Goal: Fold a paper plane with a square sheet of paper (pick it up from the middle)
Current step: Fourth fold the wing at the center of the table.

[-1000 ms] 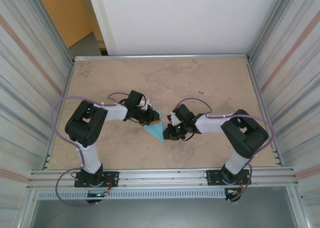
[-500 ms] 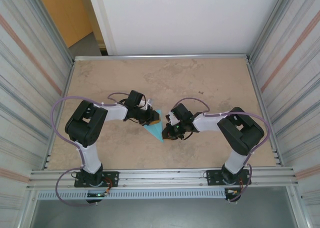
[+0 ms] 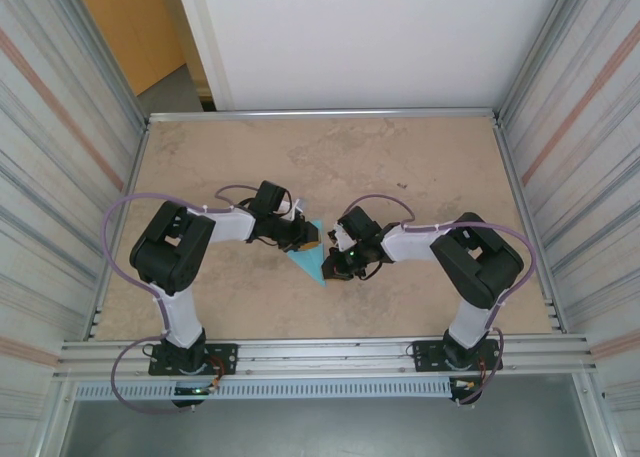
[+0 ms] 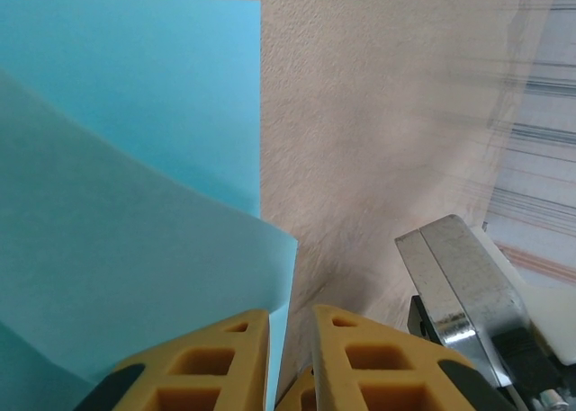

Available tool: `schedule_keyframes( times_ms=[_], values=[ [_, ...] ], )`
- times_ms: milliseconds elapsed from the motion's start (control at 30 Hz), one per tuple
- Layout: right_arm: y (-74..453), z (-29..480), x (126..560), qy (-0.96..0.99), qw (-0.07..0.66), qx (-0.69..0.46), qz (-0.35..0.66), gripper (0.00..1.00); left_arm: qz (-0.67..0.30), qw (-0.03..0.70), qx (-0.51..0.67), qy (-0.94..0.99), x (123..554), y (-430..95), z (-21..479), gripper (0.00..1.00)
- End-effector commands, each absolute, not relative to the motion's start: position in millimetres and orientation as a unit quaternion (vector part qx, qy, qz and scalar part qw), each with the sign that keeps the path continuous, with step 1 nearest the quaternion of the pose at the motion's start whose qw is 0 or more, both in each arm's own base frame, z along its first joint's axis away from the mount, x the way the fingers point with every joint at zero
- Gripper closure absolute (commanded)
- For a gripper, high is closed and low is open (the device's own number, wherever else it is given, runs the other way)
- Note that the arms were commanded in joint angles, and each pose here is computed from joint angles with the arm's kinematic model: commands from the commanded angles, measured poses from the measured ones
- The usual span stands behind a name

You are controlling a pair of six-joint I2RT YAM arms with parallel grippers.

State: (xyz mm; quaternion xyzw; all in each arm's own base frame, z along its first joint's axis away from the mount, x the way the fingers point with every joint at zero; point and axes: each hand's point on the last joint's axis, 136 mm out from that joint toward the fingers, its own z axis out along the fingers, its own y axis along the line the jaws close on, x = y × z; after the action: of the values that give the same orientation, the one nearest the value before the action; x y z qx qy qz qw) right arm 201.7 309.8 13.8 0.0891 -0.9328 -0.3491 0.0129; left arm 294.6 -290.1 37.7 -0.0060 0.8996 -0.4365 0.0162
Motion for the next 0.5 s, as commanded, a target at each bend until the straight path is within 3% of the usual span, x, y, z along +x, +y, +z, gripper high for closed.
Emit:
schedule_keyframes(
  times_ms=[0,467],
  values=[
    [297,-6,195,-0.949,0.027,0.092,-0.302,0.90,-0.441,0.017,0.009,0.897,294,-287,44,0.81],
    [293,-10,194,-0.952,0.029,0.089,-0.292,0.90,-0.438,0.010,0.011,0.899,301,-288,33,0.86]
  ],
)
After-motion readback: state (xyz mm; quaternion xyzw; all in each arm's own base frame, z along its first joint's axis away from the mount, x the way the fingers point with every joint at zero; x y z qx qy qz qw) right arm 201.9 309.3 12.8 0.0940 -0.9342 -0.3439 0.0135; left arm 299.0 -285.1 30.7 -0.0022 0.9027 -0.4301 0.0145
